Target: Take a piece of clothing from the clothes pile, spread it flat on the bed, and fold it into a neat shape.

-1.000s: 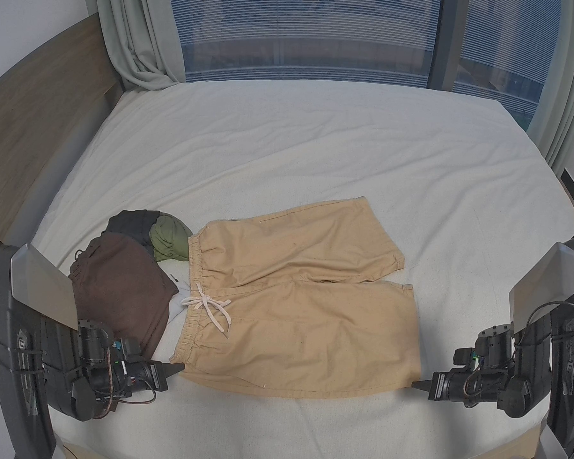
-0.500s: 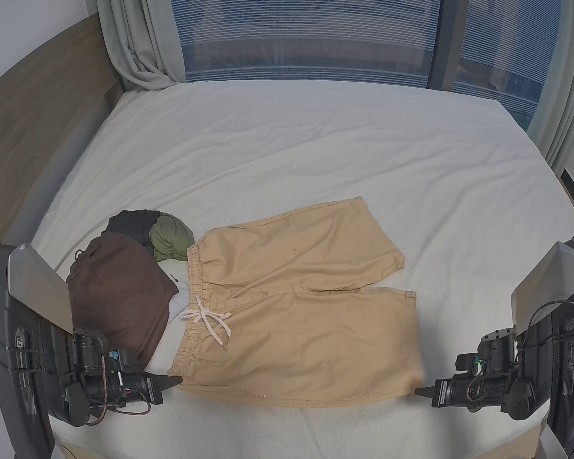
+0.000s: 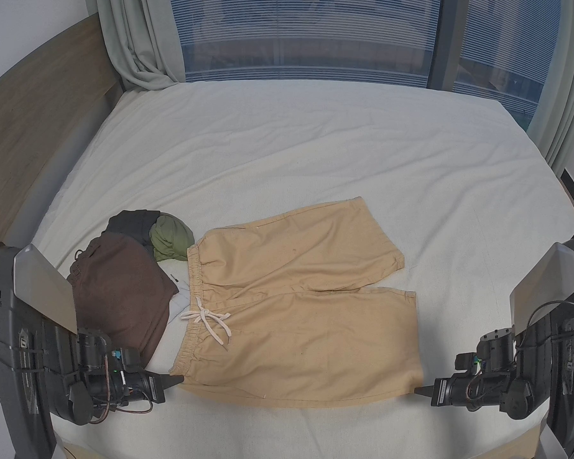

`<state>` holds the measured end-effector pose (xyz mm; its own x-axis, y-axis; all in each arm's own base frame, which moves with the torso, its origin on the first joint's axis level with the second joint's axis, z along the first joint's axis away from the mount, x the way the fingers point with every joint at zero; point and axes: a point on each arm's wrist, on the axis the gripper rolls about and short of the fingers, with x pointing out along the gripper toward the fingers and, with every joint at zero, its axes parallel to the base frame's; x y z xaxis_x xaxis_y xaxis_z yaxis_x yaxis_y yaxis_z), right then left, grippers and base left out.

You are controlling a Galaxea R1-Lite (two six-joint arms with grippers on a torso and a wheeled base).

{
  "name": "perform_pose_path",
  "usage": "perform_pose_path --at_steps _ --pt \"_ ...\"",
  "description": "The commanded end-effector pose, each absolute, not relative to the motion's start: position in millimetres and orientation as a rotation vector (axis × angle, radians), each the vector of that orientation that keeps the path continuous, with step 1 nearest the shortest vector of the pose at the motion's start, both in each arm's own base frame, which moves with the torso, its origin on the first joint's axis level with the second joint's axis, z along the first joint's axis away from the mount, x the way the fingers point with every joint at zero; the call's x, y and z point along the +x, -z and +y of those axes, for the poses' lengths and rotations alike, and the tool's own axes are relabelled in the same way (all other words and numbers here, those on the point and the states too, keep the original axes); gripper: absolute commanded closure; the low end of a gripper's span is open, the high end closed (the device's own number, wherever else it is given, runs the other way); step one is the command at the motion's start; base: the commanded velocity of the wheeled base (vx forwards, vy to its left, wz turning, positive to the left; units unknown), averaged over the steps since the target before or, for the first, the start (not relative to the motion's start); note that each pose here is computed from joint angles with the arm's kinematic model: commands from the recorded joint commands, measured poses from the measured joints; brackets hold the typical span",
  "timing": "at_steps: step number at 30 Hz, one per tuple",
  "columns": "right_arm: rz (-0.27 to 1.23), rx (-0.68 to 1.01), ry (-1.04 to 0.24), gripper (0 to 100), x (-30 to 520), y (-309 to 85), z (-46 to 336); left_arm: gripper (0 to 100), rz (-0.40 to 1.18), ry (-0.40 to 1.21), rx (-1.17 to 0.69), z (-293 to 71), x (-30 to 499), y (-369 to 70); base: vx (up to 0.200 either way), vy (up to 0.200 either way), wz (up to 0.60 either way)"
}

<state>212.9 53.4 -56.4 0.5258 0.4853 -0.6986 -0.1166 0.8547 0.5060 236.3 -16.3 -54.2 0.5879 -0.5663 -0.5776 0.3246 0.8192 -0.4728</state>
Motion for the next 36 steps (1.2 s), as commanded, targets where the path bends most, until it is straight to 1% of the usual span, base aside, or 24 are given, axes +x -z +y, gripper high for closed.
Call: perform_pose_path --at_steps 1,8,12,13,14,24,36 --pt "0.964 0.430 -0.371 100 211.5 57.1 53.2 100 0.791 0.532 -0.334 -17.2 237.2 57.3 0.000 0.000 0.00" --pt "0.967 0.433 -0.371 100 210.5 56.4 53.0 100 0.772 0.531 -0.330 -17.2 240.7 55.7 0.000 0.000 0.00" --pt "0.963 0.446 -0.412 100 208.0 50.6 54.0 100 0.739 0.536 -0.329 -17.4 246.5 51.5 0.000 0.000 0.00" --pt "0.925 0.445 -0.446 100 209.6 41.6 54.4 100 0.707 0.540 -0.322 -17.5 251.8 47.3 0.000 0.000 0.00" --pt "0.909 0.443 -0.453 100 210.3 38.0 54.6 100 0.691 0.541 -0.319 -17.6 255.0 45.7 0.000 0.000 0.00" --pt "0.751 0.439 -0.491 100 215.7 4.3 53.8 100 0.580 0.529 -0.375 -19.0 270.4 18.2 0.000 0.000 0.00" --pt "0.691 0.440 -0.505 100 215.4 -9.8 54.0 100 0.516 0.536 -0.405 -22.9 267.4 -7.6 0.000 0.000 0.00"
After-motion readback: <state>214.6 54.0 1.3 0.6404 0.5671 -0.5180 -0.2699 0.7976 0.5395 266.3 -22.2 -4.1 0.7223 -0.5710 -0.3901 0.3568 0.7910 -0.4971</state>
